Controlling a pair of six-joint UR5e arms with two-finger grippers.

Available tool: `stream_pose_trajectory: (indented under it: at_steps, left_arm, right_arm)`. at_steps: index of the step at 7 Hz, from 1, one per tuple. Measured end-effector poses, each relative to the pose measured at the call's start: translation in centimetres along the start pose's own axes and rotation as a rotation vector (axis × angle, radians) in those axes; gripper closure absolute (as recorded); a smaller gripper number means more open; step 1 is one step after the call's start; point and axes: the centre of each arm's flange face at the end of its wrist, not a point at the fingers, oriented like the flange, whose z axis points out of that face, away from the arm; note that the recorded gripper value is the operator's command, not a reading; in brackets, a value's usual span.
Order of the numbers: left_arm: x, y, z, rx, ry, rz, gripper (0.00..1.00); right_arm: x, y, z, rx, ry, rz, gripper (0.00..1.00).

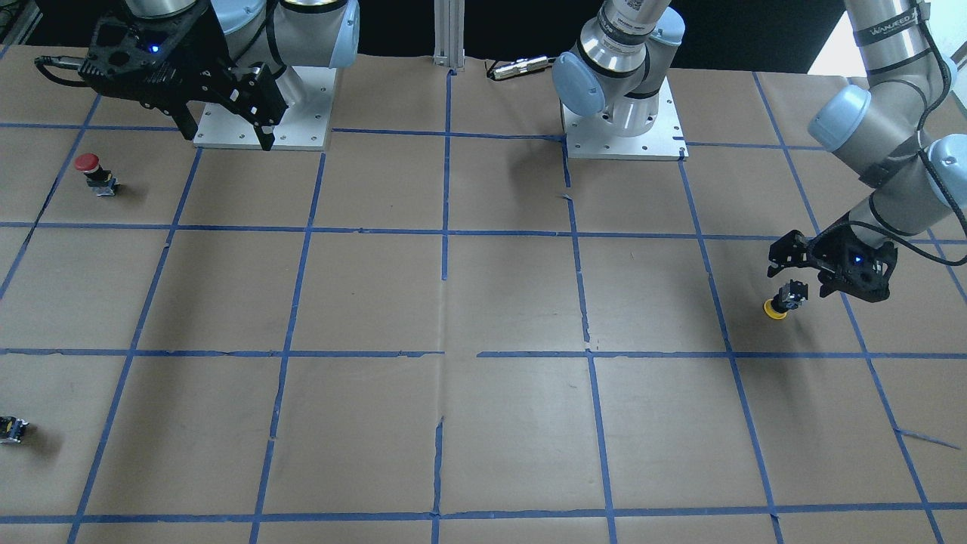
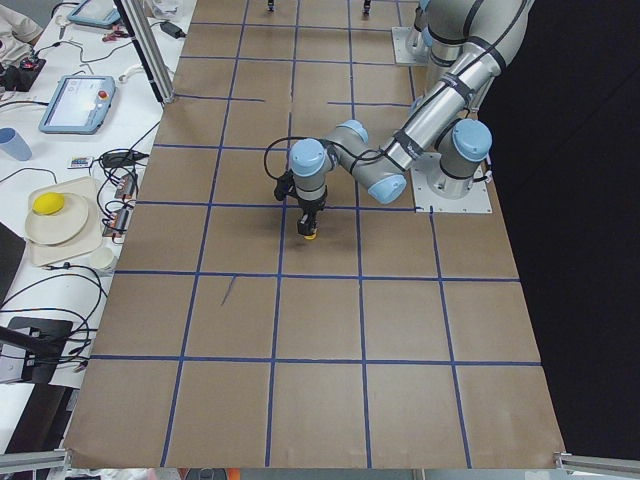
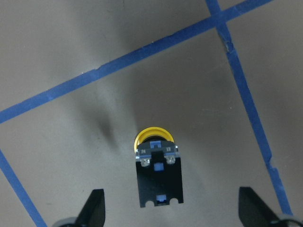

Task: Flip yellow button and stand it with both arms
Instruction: 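Lift the yellow button with the left gripper while the right gripper rotates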

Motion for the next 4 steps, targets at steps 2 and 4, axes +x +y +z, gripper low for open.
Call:
stream_pose_trajectory:
  at_steps: [2, 4]
  left_arm:
    - [-0.72, -0.47, 0.81, 0.017, -0.031, -0.029, 0.05]
    - [-0.91, -0.88, 1.24, 0.027, -0.049, -0.071, 0.06]
  right_arm:
    - [0.11, -0.15, -0.23, 0.008, -0.005, 0.005, 0.00]
    - [0.80, -0.27, 0.08, -0.009, 0.002, 0.027, 0.00]
